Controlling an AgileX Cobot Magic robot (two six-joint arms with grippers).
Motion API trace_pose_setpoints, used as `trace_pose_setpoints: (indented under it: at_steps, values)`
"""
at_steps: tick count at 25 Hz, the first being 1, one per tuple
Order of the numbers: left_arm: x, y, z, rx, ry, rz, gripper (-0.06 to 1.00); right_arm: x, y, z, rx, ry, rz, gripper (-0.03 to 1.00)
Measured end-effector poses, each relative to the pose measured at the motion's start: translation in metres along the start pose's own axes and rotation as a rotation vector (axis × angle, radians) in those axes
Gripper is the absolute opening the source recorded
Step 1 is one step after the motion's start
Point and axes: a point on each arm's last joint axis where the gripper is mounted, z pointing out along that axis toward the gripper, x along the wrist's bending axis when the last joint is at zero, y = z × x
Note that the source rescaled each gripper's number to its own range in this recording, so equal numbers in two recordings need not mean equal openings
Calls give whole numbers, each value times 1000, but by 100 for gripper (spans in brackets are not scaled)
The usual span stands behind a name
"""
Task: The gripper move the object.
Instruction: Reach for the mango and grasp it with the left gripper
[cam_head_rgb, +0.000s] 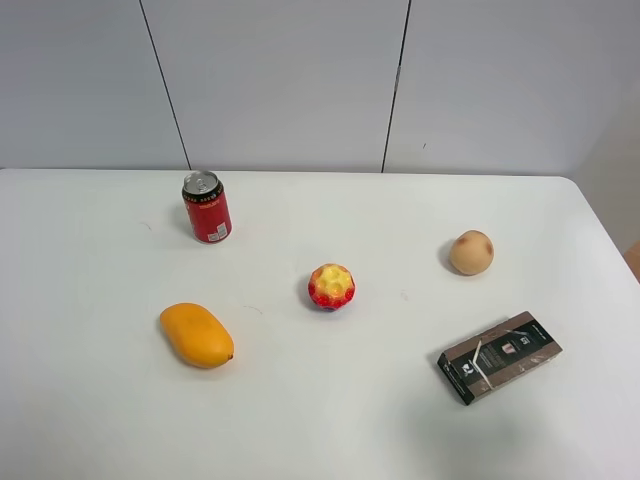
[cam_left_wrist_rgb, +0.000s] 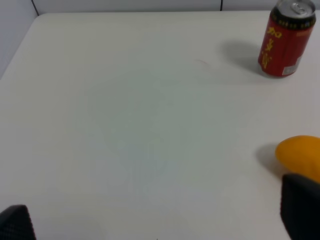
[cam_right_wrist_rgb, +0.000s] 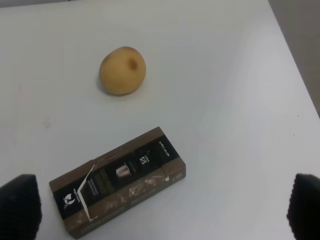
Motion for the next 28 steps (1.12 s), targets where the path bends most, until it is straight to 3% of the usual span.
trace_pose_setpoints:
  at_steps: [23,26,28]
  values:
    - [0,0,0,0,0,0,100,0,0,0,0,0,0,100]
    - [0,0,0,2,0,-23,100,0,0,0,0,0,0,100]
    - [-1,2,3,24,-14,-97,100,0,0,0,0,0,0,100]
